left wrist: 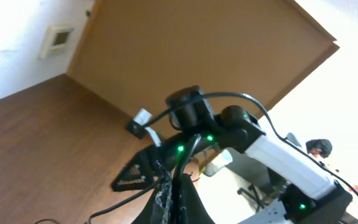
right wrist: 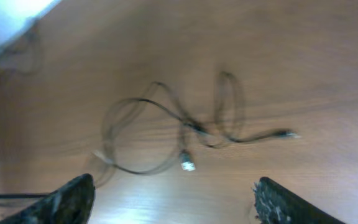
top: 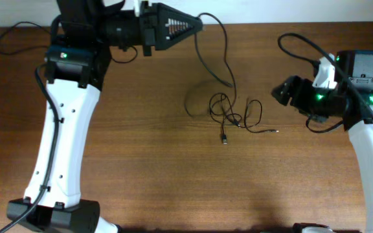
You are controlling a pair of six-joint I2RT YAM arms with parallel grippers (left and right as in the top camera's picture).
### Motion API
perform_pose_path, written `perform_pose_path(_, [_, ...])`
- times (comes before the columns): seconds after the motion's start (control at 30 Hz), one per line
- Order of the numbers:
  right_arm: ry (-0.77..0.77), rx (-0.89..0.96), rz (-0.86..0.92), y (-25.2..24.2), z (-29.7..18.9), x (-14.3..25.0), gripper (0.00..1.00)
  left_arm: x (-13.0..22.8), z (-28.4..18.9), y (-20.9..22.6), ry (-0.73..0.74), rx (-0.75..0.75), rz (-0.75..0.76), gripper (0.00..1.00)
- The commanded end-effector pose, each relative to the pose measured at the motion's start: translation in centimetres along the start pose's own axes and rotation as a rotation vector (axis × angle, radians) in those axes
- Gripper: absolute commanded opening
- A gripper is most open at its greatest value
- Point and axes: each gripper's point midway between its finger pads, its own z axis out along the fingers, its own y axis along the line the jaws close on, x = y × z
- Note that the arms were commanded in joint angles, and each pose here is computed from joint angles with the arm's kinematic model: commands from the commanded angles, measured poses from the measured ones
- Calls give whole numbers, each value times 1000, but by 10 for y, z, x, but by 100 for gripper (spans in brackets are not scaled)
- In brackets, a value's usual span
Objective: Untangle cables
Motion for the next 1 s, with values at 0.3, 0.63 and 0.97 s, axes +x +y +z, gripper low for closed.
perform_pose_path(0.3, [86, -415, -216, 69, -14, 19, 88, -40, 12, -67, -69, 142, 95, 0])
perform_pose_path(0.63, [103, -621, -383, 95, -32, 35, 89, -52, 12, -56, -136, 85, 8, 0])
perform_pose_path(0.97, [72, -667, -536, 105, -33, 40, 89, -54, 13, -39, -171, 32, -205, 0])
